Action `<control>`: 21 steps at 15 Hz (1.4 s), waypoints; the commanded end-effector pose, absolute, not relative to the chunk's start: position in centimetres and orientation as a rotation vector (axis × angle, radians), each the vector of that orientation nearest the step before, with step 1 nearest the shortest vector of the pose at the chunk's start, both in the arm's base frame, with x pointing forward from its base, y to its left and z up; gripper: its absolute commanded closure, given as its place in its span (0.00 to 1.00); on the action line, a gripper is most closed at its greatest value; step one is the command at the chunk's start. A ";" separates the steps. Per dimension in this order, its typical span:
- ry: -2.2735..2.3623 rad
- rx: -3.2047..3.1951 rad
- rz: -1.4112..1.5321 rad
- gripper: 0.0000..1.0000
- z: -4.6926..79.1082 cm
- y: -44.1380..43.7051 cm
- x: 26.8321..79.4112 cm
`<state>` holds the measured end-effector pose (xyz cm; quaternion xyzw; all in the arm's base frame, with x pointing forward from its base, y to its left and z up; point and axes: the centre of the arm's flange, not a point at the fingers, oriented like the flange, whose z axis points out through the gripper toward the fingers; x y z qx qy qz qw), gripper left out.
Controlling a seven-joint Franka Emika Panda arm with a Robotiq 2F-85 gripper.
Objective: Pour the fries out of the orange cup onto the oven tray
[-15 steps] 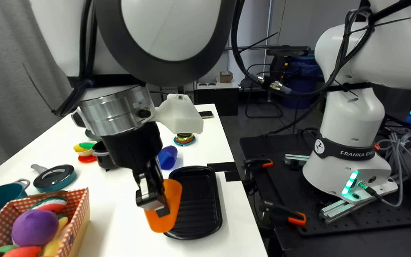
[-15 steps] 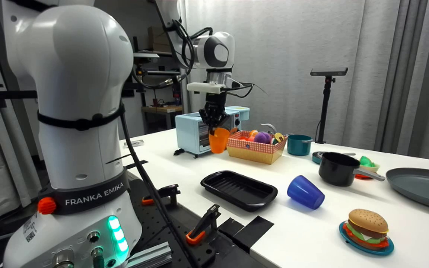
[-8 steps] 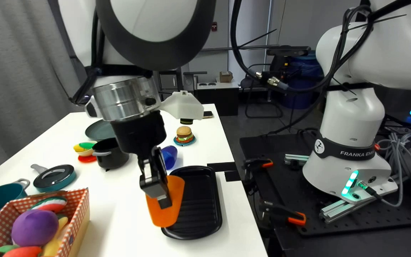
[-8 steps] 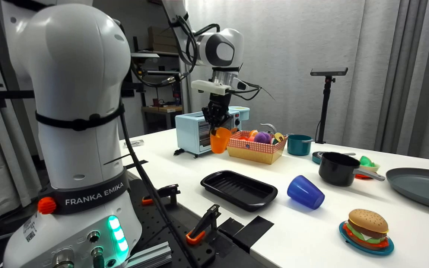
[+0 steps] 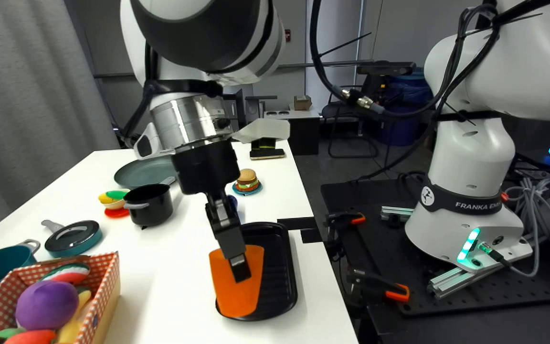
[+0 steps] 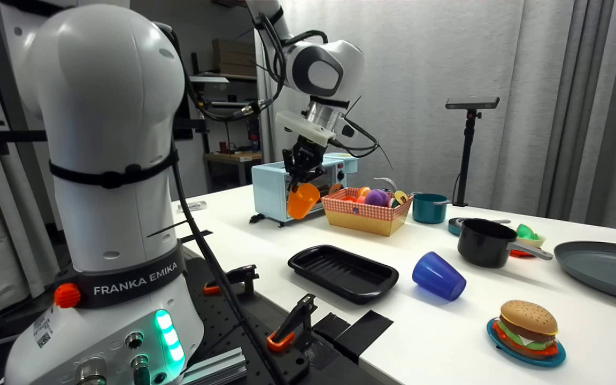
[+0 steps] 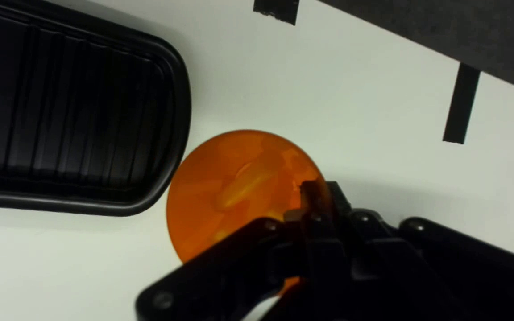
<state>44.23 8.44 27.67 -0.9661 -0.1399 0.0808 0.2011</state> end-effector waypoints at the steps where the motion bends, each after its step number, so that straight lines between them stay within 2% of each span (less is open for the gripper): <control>1: -0.486 -2.564 0.257 0.99 28.7 7.4 43.0; 21: -0.599 -2.035 0.393 0.99 30.1 0.5 45.5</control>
